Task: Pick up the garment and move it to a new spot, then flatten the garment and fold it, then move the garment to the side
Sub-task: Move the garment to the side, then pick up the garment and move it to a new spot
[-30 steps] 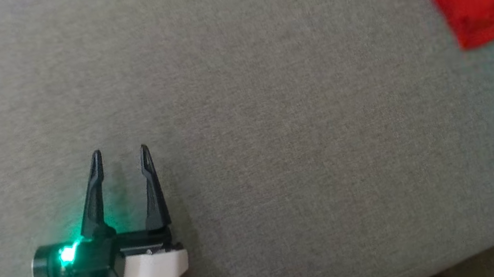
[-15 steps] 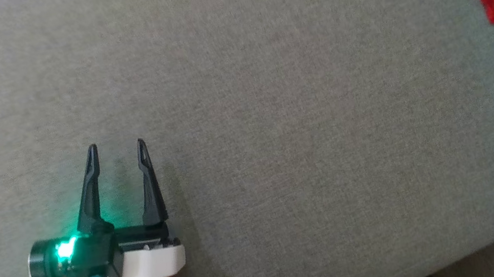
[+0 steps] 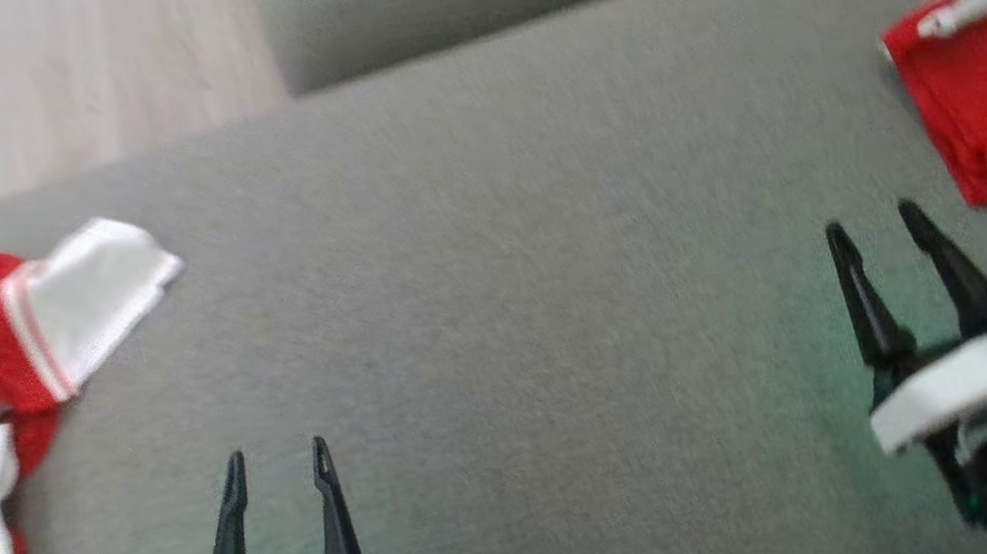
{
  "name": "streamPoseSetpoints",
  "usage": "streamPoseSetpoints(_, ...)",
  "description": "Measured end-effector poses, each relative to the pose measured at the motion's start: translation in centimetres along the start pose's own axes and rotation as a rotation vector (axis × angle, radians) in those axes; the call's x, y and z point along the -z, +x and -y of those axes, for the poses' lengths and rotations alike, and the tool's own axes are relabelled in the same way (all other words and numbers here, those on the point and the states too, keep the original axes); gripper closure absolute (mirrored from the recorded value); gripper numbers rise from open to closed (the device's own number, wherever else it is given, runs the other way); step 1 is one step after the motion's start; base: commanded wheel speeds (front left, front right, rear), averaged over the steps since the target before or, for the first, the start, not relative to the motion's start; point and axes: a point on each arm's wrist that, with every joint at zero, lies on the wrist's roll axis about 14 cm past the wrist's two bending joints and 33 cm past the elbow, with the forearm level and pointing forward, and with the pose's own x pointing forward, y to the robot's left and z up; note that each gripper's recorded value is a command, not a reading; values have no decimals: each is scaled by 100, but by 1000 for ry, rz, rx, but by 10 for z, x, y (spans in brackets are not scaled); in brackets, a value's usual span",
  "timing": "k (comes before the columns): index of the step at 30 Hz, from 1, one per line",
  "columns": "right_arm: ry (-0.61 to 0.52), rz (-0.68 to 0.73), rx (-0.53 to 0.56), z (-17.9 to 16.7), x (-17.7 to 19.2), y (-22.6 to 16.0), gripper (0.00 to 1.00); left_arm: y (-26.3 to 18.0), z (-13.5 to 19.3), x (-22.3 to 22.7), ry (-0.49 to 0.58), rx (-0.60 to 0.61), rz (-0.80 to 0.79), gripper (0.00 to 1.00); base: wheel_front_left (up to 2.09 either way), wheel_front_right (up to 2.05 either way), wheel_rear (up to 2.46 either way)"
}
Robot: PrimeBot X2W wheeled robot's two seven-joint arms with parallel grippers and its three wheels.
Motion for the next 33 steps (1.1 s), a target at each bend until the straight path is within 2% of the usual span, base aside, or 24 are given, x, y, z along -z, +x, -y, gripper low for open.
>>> streamPoseSetpoints(6,-16,89,-56,-41,-18,-30,0,-28,-24,-30,16,-90,101,0,0,0,0)
streamPoseSetpoints(10,-36,109,-58,-46,-21,-50,0,-53,-33,-31,23,-129,122,0,0,0,0)
streamPoseSetpoints(15,-50,71,-45,-45,-6,-70,0,-78,-38,-18,10,-158,98,0,0,0,0)
streamPoseSetpoints(33,-30,42,-37,-43,3,-73,0,-81,-47,-13,15,-204,79,0,0,0,0)
